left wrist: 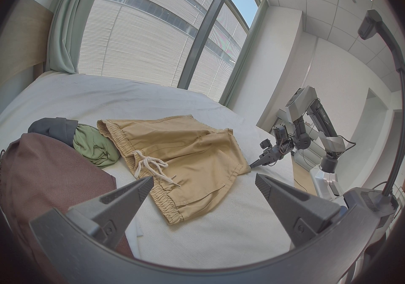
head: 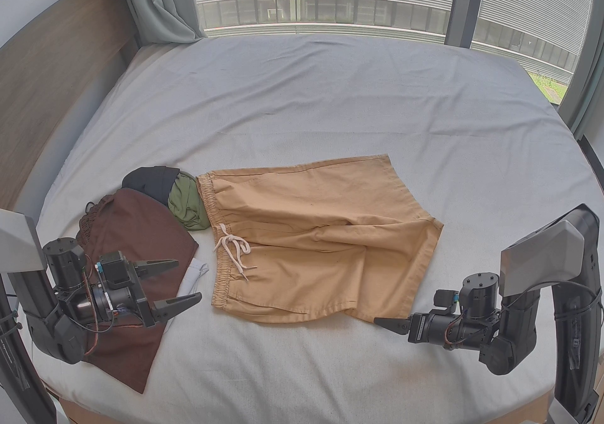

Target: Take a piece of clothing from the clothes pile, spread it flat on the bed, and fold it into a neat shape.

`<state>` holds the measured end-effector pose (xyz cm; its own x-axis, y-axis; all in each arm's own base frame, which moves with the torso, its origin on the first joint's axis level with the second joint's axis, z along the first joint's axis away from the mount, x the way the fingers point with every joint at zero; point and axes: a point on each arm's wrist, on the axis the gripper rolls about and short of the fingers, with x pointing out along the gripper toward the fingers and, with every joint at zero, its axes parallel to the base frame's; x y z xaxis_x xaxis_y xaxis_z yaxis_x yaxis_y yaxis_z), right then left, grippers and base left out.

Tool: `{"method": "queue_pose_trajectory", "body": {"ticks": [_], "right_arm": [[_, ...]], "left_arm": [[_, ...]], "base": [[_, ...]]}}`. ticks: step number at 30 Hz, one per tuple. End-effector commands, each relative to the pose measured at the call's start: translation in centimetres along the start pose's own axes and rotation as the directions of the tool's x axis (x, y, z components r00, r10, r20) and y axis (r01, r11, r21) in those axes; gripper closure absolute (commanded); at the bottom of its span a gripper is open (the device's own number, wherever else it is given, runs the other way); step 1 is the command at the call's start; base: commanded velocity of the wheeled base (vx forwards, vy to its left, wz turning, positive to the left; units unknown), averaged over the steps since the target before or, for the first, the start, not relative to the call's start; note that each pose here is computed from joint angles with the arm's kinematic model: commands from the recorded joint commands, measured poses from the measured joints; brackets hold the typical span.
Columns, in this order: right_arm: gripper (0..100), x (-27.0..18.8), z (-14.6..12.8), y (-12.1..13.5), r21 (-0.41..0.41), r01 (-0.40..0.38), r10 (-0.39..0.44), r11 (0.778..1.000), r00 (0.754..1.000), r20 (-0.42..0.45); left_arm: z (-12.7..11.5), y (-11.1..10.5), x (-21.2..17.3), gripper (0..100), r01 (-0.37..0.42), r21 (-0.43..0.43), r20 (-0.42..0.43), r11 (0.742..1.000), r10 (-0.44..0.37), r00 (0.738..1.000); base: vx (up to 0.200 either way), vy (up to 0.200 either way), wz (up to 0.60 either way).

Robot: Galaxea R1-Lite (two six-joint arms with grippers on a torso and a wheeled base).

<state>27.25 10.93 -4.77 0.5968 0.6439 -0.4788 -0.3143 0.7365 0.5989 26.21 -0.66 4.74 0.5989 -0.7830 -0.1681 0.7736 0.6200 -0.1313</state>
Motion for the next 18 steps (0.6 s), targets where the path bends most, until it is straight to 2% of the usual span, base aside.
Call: {"method": "queue_pose_trajectory", "body": {"ticks": [1, 6, 18], "right_arm": [[0, -0.8, 0.7, 0.8, -0.014, -0.027, 0.028, 1.0, 0.999, 0.02], [0, -2.0, 1.2, 1.7, -0.024, -0.046, 0.046, 0.999, 0.998, 0.03], [0, -2.1, 1.2, 1.7, -0.028, -0.046, 0.046, 0.999, 0.998, 0.033]], "left_arm": [[0.0, 0.0, 0.0, 0, 0.0, 0.001, 0.001, 1.0, 0.0, 1.0], [-0.1, 0.1, 0.0, 0, 0.0, 0.0, -0.001, 1.0, 0.0, 1.0], [-0.1, 0.0, 0.1, 0, 0.003, 0.001, -0.002, 1.0, -0.003, 1.0]], "base": [[0.0, 0.0, 0.0], [0.0, 0.0, 0.0], [0.0, 0.0, 0.0]]}}
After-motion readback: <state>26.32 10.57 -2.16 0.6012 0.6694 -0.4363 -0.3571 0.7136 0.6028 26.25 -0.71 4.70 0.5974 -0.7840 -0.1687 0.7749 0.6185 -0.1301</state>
